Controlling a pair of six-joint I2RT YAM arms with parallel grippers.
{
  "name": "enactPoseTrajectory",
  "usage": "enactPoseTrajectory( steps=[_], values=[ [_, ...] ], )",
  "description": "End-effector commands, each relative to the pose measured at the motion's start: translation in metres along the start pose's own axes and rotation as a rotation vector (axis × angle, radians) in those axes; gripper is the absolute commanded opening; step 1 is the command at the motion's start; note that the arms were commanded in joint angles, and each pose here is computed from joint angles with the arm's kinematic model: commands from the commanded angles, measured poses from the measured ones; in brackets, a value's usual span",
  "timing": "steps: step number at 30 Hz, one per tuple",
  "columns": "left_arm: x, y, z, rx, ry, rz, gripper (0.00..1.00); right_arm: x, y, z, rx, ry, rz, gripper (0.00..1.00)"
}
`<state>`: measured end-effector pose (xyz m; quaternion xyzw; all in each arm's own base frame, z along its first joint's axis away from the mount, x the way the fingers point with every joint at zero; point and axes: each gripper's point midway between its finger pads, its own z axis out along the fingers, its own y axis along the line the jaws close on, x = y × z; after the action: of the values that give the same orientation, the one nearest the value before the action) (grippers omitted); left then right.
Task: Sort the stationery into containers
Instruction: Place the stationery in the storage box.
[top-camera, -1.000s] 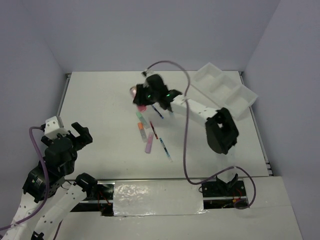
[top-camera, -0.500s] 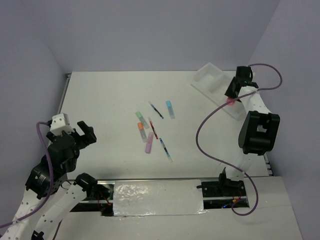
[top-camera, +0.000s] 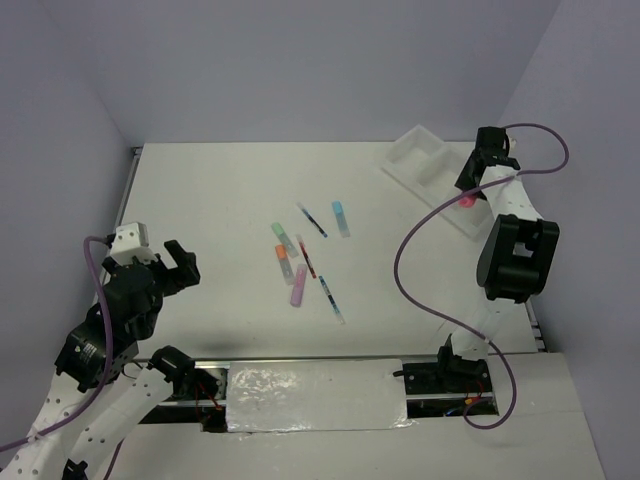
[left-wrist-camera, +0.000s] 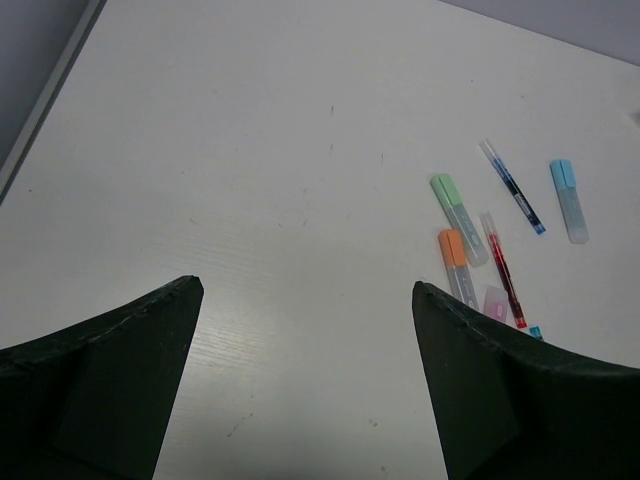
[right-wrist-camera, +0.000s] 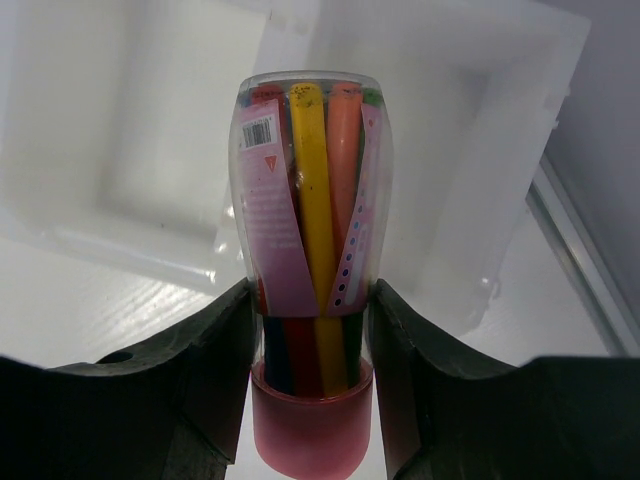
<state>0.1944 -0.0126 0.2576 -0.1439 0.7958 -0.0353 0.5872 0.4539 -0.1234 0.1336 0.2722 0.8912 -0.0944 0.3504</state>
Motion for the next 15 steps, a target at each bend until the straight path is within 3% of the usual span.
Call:
enactPoseTrajectory(
  steps=[1,3,7,13,14,15],
  values=[
    [-0.005,-0.008,0.001,0.036,-0.022,0.005,0.99,-0.036,-0.002,0.009,0.043,-0.081,0.025,0.05],
    [-0.005,-0.009,0.001,0.04,-0.02,0.007,0.99,-0.041,-0.002,0.011,0.054,-0.089,0.016,0.05],
    [-0.004,-0.013,0.002,0.059,-0.013,0.014,0.99,-0.049,-0.002,0.019,0.074,-0.089,0.0,0.2],
    [-0.002,-0.019,0.004,0.084,0.001,0.03,0.99,-0.053,-0.007,0.036,0.13,-0.069,-0.019,0.26],
    [-0.001,-0.019,0.004,0.088,0.005,0.034,0.99,-0.054,-0.006,0.036,0.134,-0.072,-0.024,0.36],
    [-0.001,-0.02,0.004,0.09,0.005,0.033,0.99,-0.056,-0.01,0.035,0.149,-0.076,-0.021,0.53]
  ],
)
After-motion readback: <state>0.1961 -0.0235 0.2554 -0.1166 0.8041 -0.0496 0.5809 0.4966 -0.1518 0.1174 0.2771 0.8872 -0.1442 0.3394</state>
